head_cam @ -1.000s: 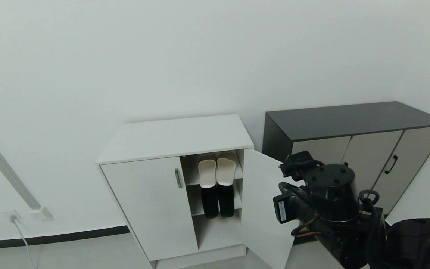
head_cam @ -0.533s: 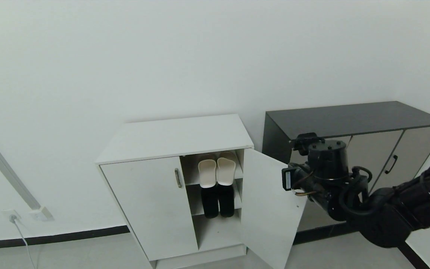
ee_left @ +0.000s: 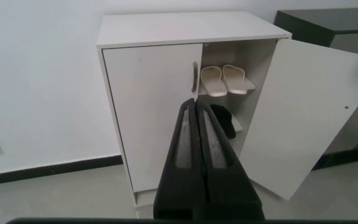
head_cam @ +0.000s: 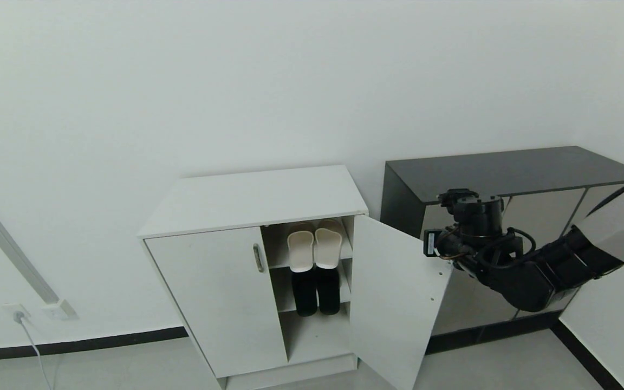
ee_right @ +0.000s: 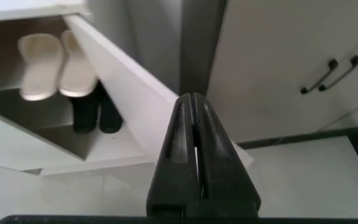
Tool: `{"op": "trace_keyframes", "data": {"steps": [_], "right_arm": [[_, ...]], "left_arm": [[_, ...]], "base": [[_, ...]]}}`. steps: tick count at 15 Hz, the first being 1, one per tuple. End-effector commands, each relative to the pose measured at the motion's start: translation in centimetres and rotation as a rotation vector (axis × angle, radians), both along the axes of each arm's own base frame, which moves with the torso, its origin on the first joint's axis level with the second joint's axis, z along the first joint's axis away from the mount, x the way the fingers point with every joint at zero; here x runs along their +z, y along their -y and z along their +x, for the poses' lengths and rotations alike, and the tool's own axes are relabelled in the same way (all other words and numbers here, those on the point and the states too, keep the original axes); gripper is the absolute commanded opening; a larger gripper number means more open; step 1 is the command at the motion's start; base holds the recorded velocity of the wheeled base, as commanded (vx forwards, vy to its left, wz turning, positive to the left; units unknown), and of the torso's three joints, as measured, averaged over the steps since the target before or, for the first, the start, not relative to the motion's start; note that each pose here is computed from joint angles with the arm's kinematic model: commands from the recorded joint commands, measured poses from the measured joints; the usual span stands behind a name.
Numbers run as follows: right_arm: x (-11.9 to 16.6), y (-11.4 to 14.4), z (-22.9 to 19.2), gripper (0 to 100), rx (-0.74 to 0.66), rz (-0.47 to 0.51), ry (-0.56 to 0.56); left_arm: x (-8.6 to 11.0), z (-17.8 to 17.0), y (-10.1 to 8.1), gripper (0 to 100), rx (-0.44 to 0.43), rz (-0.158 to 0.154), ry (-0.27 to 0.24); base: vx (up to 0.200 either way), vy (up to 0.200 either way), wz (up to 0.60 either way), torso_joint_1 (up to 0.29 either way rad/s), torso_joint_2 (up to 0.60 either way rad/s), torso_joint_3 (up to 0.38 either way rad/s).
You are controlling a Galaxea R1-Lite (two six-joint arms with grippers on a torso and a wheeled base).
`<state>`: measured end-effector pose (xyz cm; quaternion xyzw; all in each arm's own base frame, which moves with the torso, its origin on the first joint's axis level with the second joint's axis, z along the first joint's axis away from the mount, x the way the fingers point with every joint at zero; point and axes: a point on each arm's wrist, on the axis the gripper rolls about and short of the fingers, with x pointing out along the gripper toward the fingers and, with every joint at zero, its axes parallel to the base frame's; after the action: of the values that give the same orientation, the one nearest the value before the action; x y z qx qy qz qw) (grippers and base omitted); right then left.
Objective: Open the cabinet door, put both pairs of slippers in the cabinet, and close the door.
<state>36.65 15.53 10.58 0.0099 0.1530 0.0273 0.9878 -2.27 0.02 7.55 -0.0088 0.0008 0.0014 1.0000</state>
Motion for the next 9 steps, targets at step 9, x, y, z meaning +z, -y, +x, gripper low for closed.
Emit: {"op": "trace_keyframes", "data": {"steps": [9], "right_arm": [[-2.1, 1.2, 2.3, 0, -0.042, -0.006, -0.043]], "left_arm": [[0.0, 0.0, 0.0, 0, 0.000, -0.001, 0.000]], "base": [[0.000, 0.000, 0.00, 0.000, 0.00, 0.000]]}}
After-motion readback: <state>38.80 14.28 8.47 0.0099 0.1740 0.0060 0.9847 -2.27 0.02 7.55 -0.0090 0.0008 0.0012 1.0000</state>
